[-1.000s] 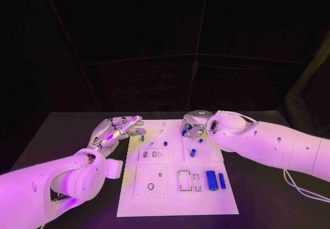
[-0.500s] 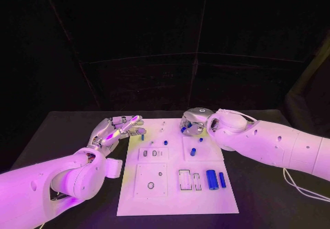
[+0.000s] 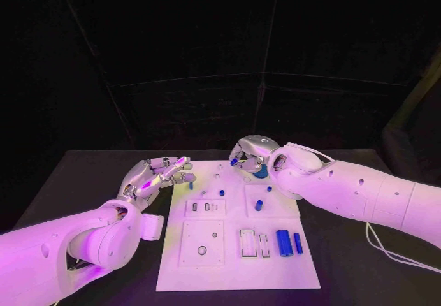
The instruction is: Assemble the parts on the task board
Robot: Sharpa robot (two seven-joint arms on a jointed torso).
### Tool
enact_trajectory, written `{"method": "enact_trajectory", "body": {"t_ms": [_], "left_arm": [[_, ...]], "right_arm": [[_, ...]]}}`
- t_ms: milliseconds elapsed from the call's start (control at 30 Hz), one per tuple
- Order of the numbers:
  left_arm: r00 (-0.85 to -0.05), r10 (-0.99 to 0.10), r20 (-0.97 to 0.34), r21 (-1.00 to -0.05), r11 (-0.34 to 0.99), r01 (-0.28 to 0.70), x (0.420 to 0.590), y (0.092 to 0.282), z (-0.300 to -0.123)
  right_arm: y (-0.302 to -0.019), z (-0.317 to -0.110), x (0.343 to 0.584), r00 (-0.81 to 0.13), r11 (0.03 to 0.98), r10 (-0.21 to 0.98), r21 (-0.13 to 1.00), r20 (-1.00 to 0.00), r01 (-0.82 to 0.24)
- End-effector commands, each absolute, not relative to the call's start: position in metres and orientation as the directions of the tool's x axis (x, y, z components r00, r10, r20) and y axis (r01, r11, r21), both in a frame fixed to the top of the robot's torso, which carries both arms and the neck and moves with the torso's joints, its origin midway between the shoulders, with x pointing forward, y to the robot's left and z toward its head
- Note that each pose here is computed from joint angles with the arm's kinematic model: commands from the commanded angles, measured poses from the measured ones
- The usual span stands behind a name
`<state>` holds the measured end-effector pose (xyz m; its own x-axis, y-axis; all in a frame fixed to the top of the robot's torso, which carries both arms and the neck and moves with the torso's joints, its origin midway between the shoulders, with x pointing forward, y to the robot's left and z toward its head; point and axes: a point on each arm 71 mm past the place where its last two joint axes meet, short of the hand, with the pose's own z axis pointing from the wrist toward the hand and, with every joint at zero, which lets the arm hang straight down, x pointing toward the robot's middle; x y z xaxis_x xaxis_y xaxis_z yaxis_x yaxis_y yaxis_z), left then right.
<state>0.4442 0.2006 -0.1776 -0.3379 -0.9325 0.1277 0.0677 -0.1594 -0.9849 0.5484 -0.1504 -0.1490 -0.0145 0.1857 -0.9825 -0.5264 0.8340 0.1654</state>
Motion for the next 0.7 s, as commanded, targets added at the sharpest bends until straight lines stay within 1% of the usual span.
{"method": "enact_trajectory", "body": {"t_ms": [33,233,400,600,700], "left_arm": [[-0.357,-0.925,0.130,-0.983,-0.166,0.074,0.444,0.199,-0.176],[-0.360,-0.924,0.130,-0.983,-0.168,0.075,0.444,0.198,-0.174],[-0.363,-0.922,0.131,-0.983,-0.169,0.076,0.443,0.197,-0.172],[-0.366,-0.922,0.131,-0.982,-0.170,0.078,0.443,0.197,-0.171],[-0.366,-0.922,0.130,-0.982,-0.170,0.078,0.443,0.197,-0.170]], "right_arm": [[-0.143,-0.148,0.552,-0.022,0.825,0.198,0.178,-0.980,-0.536],[-0.130,-0.152,0.559,-0.061,0.826,0.163,0.170,-0.985,-0.537],[-0.121,-0.154,0.563,-0.065,0.831,0.142,0.155,-0.988,-0.534],[-0.115,-0.152,0.568,-0.008,0.855,0.126,0.113,-0.992,-0.506],[-0.114,-0.152,0.570,0.005,0.864,0.121,0.102,-0.993,-0.494]]}}
